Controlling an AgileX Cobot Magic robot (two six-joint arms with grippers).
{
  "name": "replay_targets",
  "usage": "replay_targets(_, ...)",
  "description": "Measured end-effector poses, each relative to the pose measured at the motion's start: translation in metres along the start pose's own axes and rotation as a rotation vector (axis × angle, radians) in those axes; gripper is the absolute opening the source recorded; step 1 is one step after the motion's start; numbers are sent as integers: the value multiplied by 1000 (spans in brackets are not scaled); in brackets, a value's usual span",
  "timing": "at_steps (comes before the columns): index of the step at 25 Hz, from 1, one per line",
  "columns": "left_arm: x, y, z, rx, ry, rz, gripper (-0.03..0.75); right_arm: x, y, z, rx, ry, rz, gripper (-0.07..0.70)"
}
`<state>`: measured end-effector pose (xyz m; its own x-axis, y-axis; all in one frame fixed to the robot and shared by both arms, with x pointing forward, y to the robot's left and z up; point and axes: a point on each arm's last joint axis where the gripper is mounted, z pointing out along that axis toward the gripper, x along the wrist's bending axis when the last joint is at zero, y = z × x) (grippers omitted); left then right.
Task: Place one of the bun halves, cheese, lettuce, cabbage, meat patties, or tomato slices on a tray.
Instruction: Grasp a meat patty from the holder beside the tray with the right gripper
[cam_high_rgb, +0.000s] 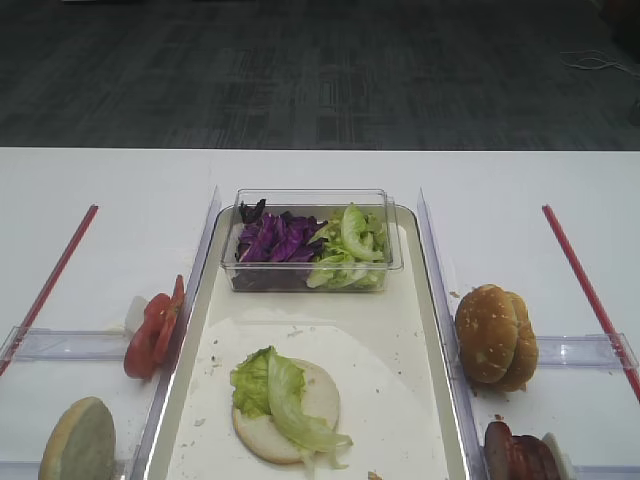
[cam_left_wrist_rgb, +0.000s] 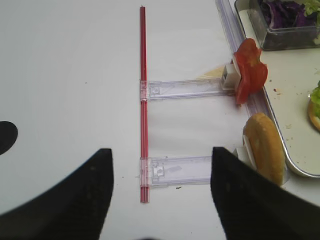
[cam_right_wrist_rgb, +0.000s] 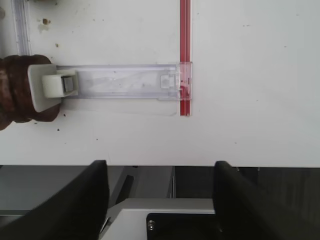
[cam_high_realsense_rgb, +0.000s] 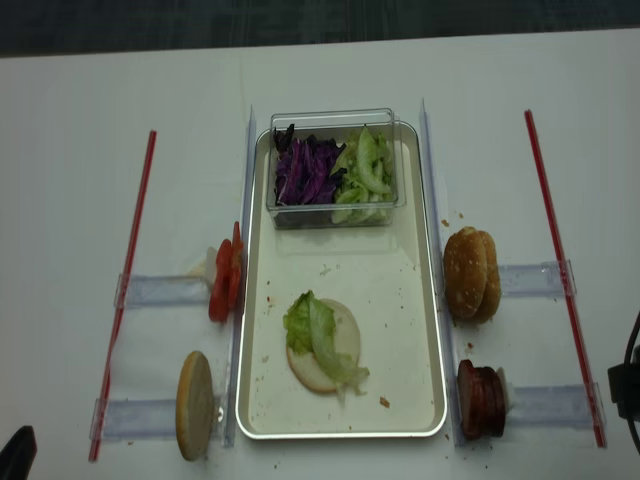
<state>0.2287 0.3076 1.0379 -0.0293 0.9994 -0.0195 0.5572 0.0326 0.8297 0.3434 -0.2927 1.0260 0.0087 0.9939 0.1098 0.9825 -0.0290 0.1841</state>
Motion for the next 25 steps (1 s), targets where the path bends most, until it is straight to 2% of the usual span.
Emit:
replay_targets(9, 0, 0, 0, 0, 0, 0, 430, 0, 16, 16, 109, 24, 24, 432)
replay_targets(25, 0, 0, 0, 0, 0, 0, 430, 6, 29, 12, 56, 81, 24, 429)
